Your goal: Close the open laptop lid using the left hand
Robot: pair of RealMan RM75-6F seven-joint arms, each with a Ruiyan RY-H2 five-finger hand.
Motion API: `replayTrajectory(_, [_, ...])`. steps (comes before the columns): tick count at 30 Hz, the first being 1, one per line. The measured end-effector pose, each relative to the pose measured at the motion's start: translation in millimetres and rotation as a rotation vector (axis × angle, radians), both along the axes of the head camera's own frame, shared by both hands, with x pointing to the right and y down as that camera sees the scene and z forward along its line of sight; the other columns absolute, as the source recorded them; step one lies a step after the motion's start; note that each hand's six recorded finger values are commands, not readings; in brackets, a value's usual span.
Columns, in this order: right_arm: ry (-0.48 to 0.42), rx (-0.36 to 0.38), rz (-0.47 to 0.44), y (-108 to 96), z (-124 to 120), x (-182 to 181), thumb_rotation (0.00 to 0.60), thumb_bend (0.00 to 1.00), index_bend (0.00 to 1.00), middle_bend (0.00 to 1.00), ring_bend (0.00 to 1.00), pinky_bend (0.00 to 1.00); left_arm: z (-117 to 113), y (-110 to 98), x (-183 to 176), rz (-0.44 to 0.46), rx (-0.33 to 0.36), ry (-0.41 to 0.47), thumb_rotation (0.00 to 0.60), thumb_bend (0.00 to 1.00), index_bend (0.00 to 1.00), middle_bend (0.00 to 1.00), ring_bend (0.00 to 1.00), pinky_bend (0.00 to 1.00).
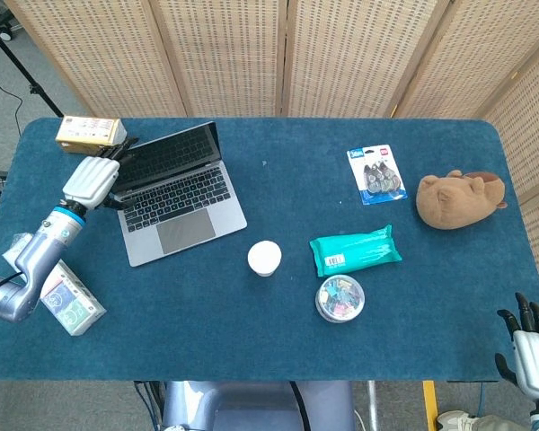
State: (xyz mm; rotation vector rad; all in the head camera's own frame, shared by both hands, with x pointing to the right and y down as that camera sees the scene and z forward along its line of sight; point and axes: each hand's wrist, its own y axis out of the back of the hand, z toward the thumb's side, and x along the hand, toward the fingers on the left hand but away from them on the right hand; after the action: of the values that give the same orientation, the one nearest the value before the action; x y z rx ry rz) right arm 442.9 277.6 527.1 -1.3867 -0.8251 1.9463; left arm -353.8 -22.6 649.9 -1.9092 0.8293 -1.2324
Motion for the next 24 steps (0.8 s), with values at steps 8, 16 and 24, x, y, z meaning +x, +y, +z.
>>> replayTrajectory(8, [-0.002,0.000,0.000,0,0,0,0.600,0.37,0.21,0.00,0.00,0.00,3,8,11,0.003,-0.016,0.027,0.600,0.19,0.27,0.08,0.12,0.14])
replayTrajectory(16, [-0.005,0.005,-0.002,0,-2,-1,0.600,0.37,0.21,0.00,0.00,0.00,7,18,29,0.012,-0.043,0.070,0.600,0.19,0.27,0.08,0.12,0.14])
replayTrajectory(24, [-0.009,0.007,-0.002,0,-3,0,0.600,0.37,0.21,0.00,0.00,0.00,11,33,51,0.035,-0.078,0.109,0.600,0.19,0.27,0.08,0.12,0.14])
